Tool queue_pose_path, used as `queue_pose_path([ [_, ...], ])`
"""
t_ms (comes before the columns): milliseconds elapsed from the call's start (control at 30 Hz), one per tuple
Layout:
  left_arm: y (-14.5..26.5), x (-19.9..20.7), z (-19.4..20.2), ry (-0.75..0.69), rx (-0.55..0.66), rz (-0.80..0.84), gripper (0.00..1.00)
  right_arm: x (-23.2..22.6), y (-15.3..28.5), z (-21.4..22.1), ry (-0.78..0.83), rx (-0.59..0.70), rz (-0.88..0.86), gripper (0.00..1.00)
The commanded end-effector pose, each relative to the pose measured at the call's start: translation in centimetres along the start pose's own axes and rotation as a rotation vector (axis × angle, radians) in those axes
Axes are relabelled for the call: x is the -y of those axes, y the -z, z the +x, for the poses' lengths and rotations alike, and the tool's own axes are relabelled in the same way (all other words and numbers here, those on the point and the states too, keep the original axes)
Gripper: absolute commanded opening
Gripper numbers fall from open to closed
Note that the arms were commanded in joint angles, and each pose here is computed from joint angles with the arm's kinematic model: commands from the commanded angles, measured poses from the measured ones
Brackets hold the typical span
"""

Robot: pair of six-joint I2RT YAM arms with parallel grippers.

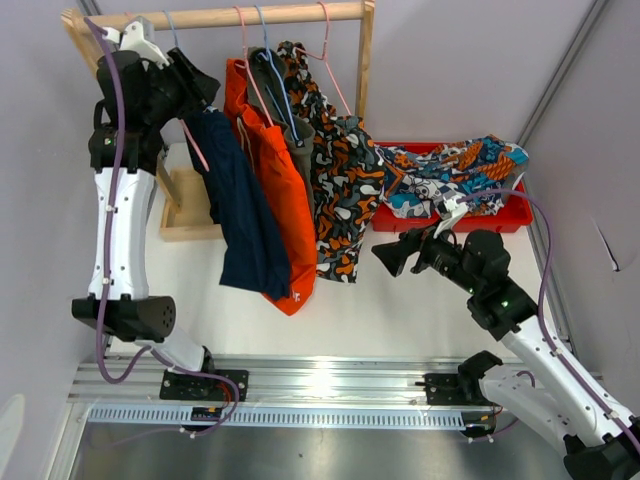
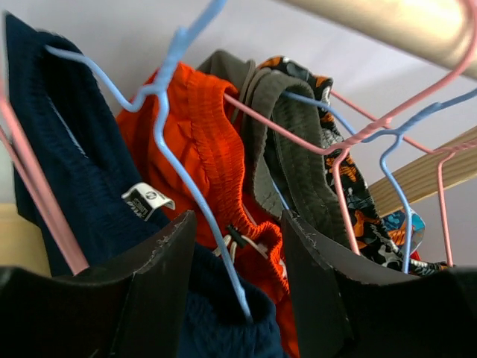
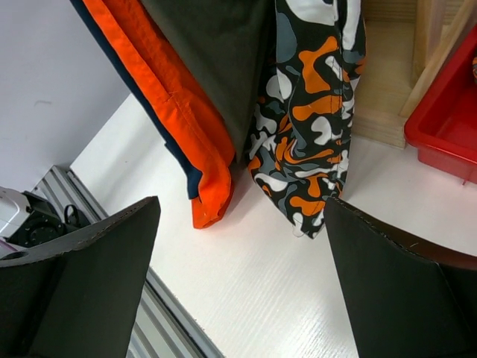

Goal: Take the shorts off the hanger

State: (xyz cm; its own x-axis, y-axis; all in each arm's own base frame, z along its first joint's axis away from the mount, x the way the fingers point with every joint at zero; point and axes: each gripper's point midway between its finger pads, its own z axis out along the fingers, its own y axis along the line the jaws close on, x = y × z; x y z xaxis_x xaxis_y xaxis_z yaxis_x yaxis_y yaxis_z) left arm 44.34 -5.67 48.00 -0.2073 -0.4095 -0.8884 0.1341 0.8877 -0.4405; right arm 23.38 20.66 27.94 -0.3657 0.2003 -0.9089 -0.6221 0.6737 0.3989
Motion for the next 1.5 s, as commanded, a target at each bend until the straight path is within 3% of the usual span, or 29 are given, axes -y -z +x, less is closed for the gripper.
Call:
queue_pose_path([
  [0, 0.5, 1.7, -2.1, 0.005, 0.069, 0.017, 0.55, -0.1, 0.4, -1.1, 0.034, 0.030, 0.013, 0.99],
  [100, -0.5, 1.5, -1.5, 0.003, 0.062, 0.010, 0.53, 0.0, 0.4, -1.0, 0.037, 0.026, 0.019, 0.99],
  [167, -0.8, 1.5, -1.3, 0.002, 0.058, 0.007, 0.47, 0.1, 0.3, -1.0, 0.037, 0.022, 0.022, 0.99],
  [200, -1.0, 1.4, -1.2, 0.005, 0.057, 0.003, 0.31, 0.1, 0.3, -1.0, 0.038, 0.023, 0.022, 0.99],
  [333, -1.3, 1.3, -0.8, 0.008, 0.044, -0.003, 0.00, 0.4, 0.1, -0.8, 0.040, 0.019, 0.030, 0.99],
  [500, -0.1, 1.9, -1.0, -0.026, 0.050, -0.010, 0.00, 0.1, -0.1, -0.9, 0.033, 0.023, 0.013, 0.99],
  [633, 3.0, 4.0, -3.5, -0.040, 0.108, 0.020, 0.00, -1.7, 0.1, -2.8, 0.032, 0.057, -0.046, 0.99],
  [833, 8.0, 7.2, -6.3, -0.014, 0.160, 0.105, 0.00, -9.8, 0.2, -8.3, 0.087, 0.130, -0.240, 0.99],
  [867, 8.3, 7.4, -6.1, -0.003, 0.155, 0.112, 0.00, -11.1, 0.5, -10.8, 0.124, 0.190, -0.229, 0.99],
  [933, 9.4, 7.8, -6.1, 0.002, 0.160, 0.128, 0.00, -15.1, 0.4, -10.9, 0.157, 0.182, -0.294, 0.99],
  [1000, 9.1, 7.4, -5.1, 0.016, 0.142, 0.123, 0.00, -17.1, -1.0, -12.2, 0.200, 0.202, -0.269, 0.99],
  [1200, 9.7, 6.7, -3.2, 0.037, 0.112, 0.111, 0.00, -24.9, -5.7, -10.4, 0.245, 0.182, -0.349, 0.99],
  [1267, 10.7, 7.1, -3.5, 0.042, 0.131, 0.129, 0.00, -26.4, -8.1, -8.5, 0.257, 0.148, -0.353, 0.99],
  [1300, 10.6, 6.9, -3.0, 0.047, 0.119, 0.124, 0.00, -27.6, -8.4, -10.0, 0.240, 0.194, -0.367, 0.99],
  [1467, 12.0, 7.5, -2.9, 0.055, 0.127, 0.156, 0.00, -30.5, -11.8, -9.5, 0.245, 0.208, -0.361, 0.99],
])
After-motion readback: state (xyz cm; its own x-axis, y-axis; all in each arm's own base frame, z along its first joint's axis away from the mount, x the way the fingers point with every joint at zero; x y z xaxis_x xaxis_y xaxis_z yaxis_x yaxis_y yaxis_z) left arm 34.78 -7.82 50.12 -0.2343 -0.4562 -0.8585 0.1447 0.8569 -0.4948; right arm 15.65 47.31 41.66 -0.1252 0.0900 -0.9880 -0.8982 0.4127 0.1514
